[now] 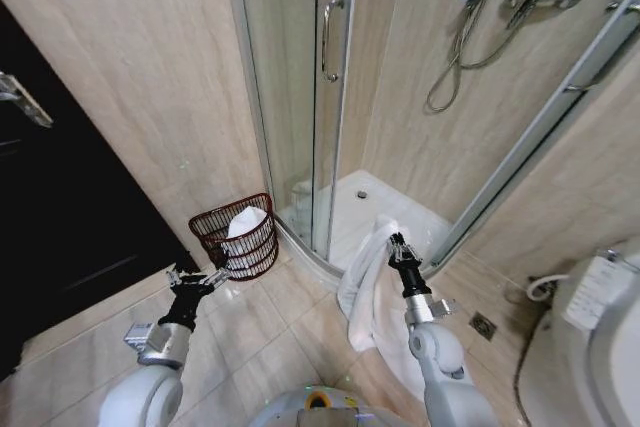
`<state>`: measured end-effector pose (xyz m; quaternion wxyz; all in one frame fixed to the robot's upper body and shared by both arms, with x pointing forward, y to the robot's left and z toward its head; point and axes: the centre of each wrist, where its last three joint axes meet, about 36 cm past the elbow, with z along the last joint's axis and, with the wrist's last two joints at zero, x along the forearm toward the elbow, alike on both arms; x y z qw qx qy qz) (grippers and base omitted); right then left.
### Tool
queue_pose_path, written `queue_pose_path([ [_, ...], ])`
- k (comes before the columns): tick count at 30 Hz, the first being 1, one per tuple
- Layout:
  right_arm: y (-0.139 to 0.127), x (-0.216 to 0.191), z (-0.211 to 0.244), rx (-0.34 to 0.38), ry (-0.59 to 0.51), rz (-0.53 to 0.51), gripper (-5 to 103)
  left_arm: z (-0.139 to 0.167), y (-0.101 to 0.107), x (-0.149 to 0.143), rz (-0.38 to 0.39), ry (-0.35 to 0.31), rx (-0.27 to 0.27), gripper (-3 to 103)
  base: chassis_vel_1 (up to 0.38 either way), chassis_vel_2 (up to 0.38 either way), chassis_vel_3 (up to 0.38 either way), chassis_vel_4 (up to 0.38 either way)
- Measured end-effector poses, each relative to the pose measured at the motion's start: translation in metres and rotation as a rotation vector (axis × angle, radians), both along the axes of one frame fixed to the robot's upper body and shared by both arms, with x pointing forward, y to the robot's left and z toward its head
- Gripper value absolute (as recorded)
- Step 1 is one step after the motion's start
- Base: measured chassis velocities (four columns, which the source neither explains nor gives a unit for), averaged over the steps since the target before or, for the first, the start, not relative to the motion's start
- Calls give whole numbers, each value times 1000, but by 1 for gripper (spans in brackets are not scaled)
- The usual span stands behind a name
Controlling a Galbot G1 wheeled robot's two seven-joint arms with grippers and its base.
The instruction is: Discard the used towel into the hamper.
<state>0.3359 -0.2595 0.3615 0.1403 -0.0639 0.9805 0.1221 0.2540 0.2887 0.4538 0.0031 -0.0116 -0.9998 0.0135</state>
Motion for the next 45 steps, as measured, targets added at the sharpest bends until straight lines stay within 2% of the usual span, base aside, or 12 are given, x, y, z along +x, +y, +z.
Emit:
queue_pose_path([
  [27, -2, -1, -3, -14, -18, 15, 3, 0, 0, 0, 0, 0, 0, 98, 2, -1, 1, 0],
  [45, -4, 1, -2, -10, -25, 16, 3, 0, 0, 0, 0, 0, 0, 98, 86, 76, 70, 69],
])
